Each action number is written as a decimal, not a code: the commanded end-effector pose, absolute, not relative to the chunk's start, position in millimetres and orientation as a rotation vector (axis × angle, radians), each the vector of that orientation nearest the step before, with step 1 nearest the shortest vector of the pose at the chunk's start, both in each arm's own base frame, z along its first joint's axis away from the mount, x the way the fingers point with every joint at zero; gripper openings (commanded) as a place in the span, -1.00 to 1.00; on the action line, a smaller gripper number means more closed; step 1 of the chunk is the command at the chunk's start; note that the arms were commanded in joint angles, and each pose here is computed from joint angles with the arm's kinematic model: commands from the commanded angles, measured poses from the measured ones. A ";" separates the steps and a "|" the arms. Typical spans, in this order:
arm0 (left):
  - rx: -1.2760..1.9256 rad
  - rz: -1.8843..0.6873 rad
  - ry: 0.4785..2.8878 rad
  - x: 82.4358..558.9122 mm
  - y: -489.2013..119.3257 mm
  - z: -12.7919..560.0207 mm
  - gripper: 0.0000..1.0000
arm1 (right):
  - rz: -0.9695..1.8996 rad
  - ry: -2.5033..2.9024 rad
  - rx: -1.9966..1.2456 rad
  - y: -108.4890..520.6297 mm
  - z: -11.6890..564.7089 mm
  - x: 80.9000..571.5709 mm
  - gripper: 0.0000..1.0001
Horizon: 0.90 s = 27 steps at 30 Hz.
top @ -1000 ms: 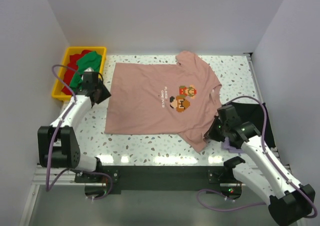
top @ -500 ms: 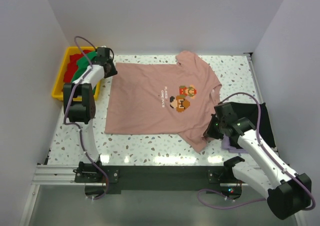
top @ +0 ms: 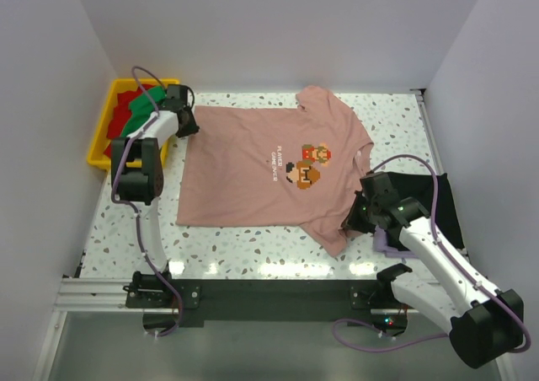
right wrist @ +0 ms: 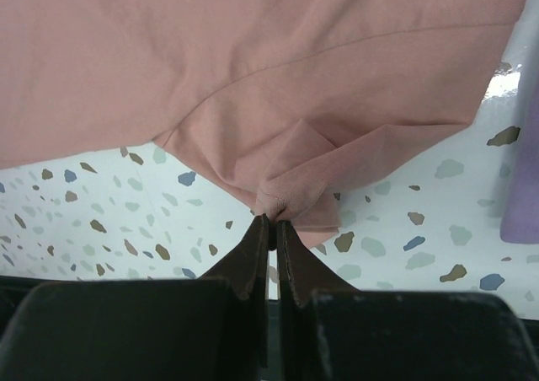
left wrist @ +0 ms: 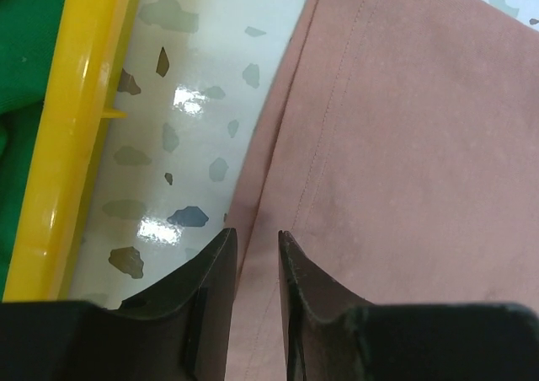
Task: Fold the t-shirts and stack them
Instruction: Flatten the tshirt out
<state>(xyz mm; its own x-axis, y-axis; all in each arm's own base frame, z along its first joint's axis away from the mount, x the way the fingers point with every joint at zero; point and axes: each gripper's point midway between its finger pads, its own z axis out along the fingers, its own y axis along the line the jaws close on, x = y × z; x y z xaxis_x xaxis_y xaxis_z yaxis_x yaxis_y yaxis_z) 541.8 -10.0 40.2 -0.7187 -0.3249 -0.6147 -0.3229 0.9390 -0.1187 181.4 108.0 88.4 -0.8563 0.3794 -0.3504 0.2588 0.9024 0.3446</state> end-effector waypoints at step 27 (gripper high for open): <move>-0.438 -0.027 2.409 523.7 -17.0 60.9 -0.32 | 0.458 2.615 0.449 112.9 85.3 182.2 -1.00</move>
